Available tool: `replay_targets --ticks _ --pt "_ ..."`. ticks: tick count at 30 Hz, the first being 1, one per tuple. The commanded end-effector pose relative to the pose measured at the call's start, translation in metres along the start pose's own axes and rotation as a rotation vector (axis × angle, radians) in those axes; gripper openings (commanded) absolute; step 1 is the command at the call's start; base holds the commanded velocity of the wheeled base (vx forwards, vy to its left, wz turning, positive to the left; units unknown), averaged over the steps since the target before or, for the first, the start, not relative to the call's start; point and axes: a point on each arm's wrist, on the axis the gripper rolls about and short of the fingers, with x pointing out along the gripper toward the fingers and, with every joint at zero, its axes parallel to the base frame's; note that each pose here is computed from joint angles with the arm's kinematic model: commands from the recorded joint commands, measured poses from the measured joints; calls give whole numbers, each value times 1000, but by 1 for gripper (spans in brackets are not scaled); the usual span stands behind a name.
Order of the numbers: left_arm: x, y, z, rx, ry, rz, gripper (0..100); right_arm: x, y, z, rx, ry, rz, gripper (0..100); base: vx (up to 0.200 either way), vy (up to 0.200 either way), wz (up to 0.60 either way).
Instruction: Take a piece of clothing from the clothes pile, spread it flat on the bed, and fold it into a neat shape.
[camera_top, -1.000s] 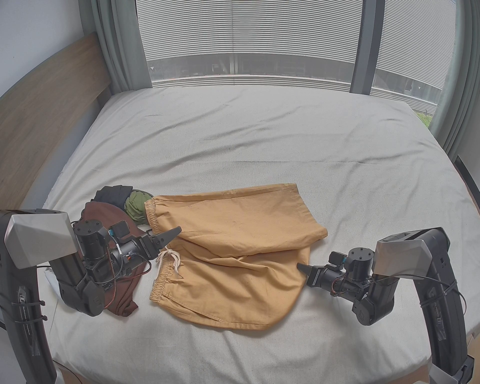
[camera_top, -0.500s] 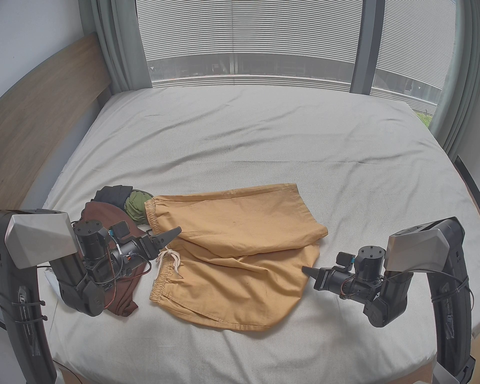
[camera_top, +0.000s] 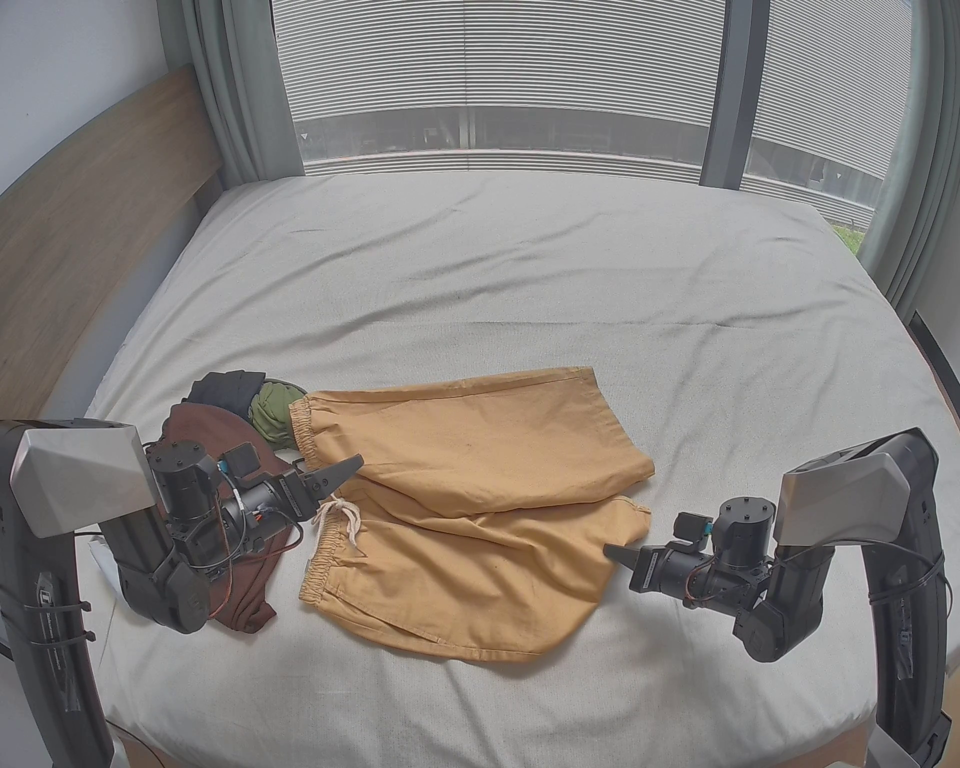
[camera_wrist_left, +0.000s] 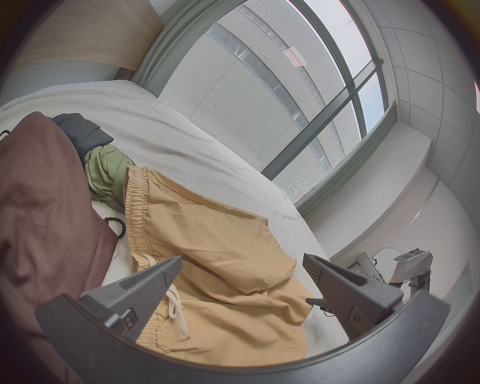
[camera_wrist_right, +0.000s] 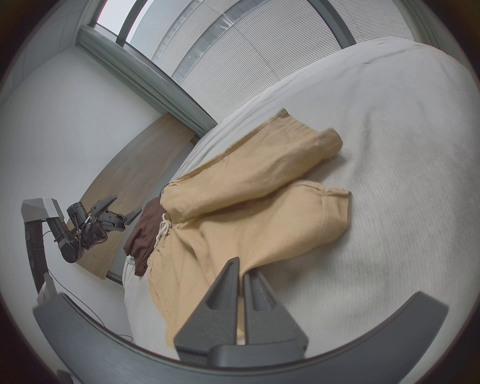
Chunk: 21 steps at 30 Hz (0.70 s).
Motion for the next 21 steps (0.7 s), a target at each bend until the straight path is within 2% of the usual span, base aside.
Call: replay_targets --ticks 1,7,21 --pt "0 0 -1 -1 2 -1 100 7 9 13 -29 -52 39 0 0 0 0" --pt "0 0 -1 -3 5 1 100 31 17 24 -67 -111 99 0 0 0 0" --pt "1 2 -4 -9 12 6 100 70 16 27 -89 -133 137 0 0 0 0"
